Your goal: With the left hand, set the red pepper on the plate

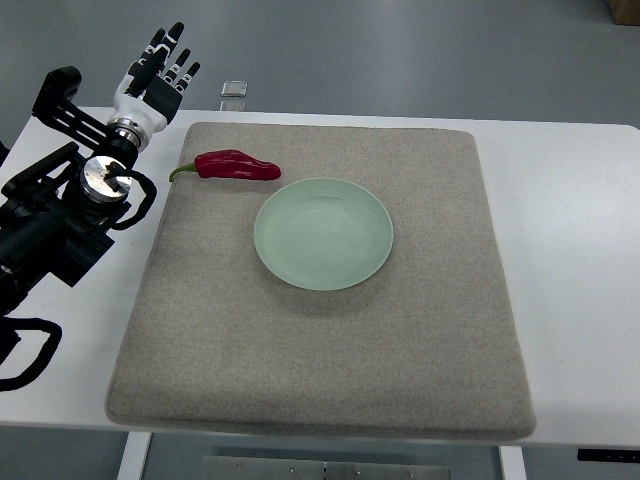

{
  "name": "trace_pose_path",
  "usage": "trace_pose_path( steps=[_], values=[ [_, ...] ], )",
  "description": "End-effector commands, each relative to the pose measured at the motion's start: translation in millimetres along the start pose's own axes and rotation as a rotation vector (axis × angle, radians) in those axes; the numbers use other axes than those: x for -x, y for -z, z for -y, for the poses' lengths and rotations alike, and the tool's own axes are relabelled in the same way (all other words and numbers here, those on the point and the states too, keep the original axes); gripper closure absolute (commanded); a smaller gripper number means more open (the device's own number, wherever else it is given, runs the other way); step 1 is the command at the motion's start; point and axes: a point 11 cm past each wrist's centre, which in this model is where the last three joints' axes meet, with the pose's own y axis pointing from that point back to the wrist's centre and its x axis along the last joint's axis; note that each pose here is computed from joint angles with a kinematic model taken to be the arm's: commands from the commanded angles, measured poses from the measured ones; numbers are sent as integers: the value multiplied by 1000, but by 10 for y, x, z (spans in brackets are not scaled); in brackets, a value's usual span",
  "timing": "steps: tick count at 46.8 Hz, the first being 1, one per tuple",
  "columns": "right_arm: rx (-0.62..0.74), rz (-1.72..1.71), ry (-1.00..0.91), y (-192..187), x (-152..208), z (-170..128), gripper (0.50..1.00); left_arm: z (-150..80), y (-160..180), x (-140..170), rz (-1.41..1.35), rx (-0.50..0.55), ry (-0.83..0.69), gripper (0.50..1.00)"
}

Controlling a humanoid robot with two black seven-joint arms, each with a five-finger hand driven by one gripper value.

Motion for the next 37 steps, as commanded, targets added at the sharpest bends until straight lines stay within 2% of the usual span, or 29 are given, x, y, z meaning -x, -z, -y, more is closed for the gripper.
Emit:
trace_pose_path(
  steps=[1, 37],
  values=[
    [0, 0, 0, 0, 1, 0, 568, 0, -7, -3, -1, 2, -1, 510],
    [0, 0, 0, 0, 1, 0, 568, 2, -29, -40, 5, 7, -23, 510]
  ],
)
